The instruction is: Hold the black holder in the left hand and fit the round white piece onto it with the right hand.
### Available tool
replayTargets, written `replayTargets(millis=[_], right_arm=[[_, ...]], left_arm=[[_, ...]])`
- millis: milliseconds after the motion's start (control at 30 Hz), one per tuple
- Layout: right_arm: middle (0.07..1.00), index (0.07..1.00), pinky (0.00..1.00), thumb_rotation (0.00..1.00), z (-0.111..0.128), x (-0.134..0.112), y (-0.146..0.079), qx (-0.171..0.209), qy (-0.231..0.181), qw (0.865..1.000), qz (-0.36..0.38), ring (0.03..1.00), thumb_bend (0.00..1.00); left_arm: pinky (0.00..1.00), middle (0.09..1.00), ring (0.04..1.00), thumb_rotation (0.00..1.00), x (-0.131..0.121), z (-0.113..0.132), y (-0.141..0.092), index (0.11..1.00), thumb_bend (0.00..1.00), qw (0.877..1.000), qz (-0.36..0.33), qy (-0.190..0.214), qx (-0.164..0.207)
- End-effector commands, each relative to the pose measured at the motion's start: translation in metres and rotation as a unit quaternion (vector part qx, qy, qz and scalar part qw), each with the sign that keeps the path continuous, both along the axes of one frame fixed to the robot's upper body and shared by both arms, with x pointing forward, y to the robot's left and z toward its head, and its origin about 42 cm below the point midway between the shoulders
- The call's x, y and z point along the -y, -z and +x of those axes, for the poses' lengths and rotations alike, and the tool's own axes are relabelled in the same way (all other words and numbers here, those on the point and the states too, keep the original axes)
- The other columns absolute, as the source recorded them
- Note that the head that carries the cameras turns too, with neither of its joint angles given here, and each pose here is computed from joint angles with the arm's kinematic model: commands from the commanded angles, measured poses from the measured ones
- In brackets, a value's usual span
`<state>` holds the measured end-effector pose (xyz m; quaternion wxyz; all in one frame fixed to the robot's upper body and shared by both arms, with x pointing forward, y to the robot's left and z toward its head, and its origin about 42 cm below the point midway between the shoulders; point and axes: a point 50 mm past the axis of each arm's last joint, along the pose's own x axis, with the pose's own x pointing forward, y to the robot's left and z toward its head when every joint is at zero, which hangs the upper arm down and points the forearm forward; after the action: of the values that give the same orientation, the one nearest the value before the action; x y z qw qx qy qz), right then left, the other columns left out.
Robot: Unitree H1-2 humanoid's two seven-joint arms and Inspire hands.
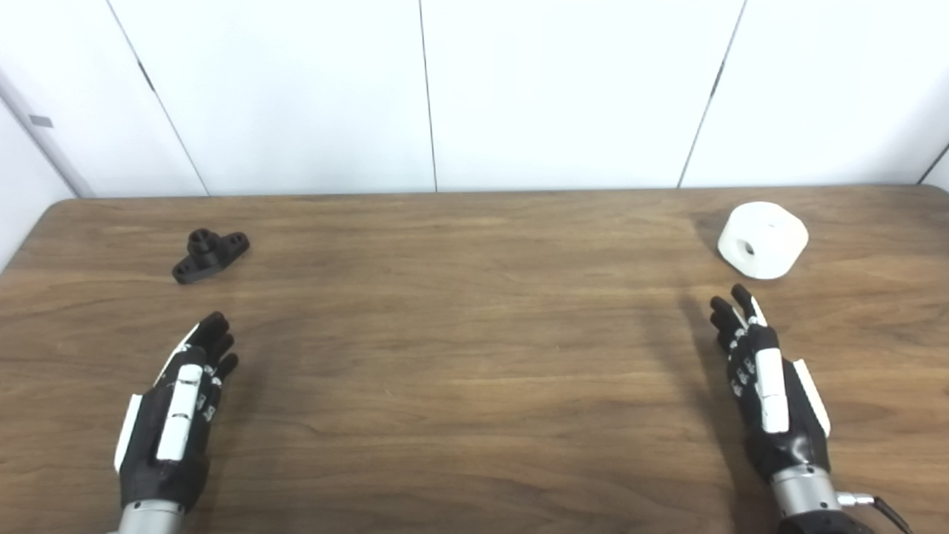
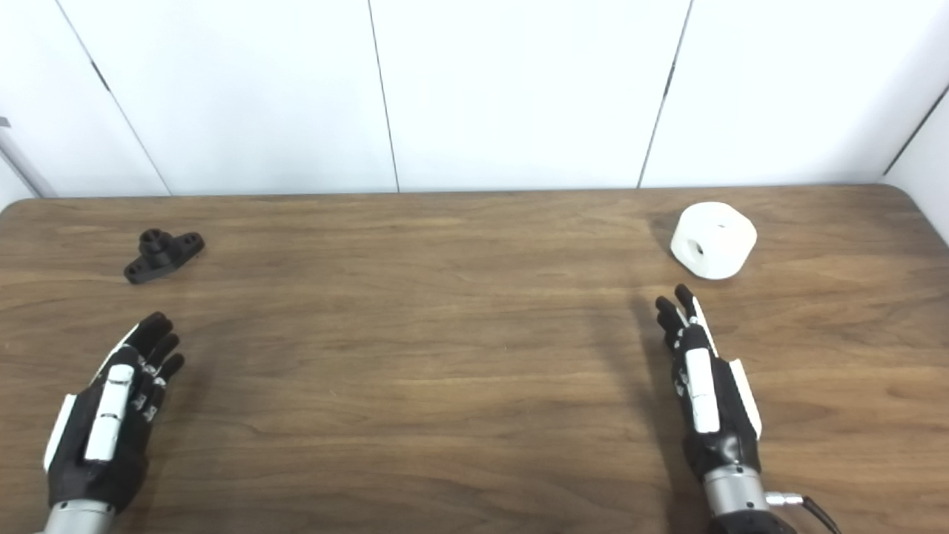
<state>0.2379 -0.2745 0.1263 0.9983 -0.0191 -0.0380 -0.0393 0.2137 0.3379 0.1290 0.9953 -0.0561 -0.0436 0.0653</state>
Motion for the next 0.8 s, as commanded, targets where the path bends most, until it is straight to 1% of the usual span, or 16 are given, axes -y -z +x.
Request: replayTargets(millis=[0, 167, 233, 367, 433, 533, 633, 767], right_arm=[[0.939, 0.977, 1.0, 1.0, 0.002, 0.003, -0.002, 0.013, -0.004, 1.0, 0.001, 0.962, 0.63], [0.941, 0.978, 1.0, 1.0, 0.002, 0.01, 0.004, 0.014, -0.006, 1.0, 0.005, 0.961, 0.63], [0.942, 0.98, 1.0, 0.99, 0.001, 0.012, 0.006, 0.013, -0.006, 1.0, 0.008, 0.962, 0.63], [0.946, 0.98, 1.0, 1.0, 0.001, 0.016, 0.01, 0.006, -0.007, 1.0, 0.011, 0.966, 0.59], [0.947, 0.979, 1.0, 1.0, 0.001, 0.017, 0.012, 0.003, -0.007, 1.0, 0.009, 0.968, 0.58], [0.952, 0.978, 1.0, 1.0, 0.002, 0.019, 0.015, -0.002, -0.006, 1.0, 0.008, 0.989, 0.57], [0.953, 0.979, 1.0, 1.0, 0.002, 0.02, 0.015, -0.009, -0.006, 1.0, 0.008, 0.994, 0.57], [0.966, 0.995, 1.0, 1.0, 0.002, 0.022, 0.018, -0.011, -0.008, 1.0, 0.014, 0.995, 0.57]], left_arm=[[0.95, 0.94, 0.951, 0.68, 0.0, 0.003, -0.007, 0.889, 0.41, 1.0, 0.015, 0.004, 0.027], [0.96, 0.949, 0.956, 0.68, 0.008, 0.002, -0.001, 0.904, 0.44, 0.999, 0.02, 0.004, 0.028], [0.96, 0.948, 0.956, 0.67, 0.011, 0.002, 0.001, 0.903, 0.45, 0.999, 0.02, 0.003, 0.026], [0.96, 0.942, 0.955, 0.61, 0.016, 0.003, 0.005, 0.9, 0.48, 1.0, 0.012, 0.004, 0.023], [0.98, 0.949, 0.966, 0.6, 0.017, 0.004, 0.007, 0.91, 0.47, 1.0, 0.011, 0.008, 0.024], [0.98, 0.958, 0.975, 0.61, 0.019, 0.005, 0.011, 0.92, 0.45, 1.0, 0.014, 0.008, 0.023], [0.96, 0.946, 0.955, 0.62, 0.021, 0.005, 0.013, 0.91, 0.47, 1.0, 0.018, 0.003, 0.021], [0.95, 0.936, 0.942, 0.61, 0.023, 0.006, 0.018, 0.905, 0.46, 1.0, 0.013, 0.001, 0.02]])
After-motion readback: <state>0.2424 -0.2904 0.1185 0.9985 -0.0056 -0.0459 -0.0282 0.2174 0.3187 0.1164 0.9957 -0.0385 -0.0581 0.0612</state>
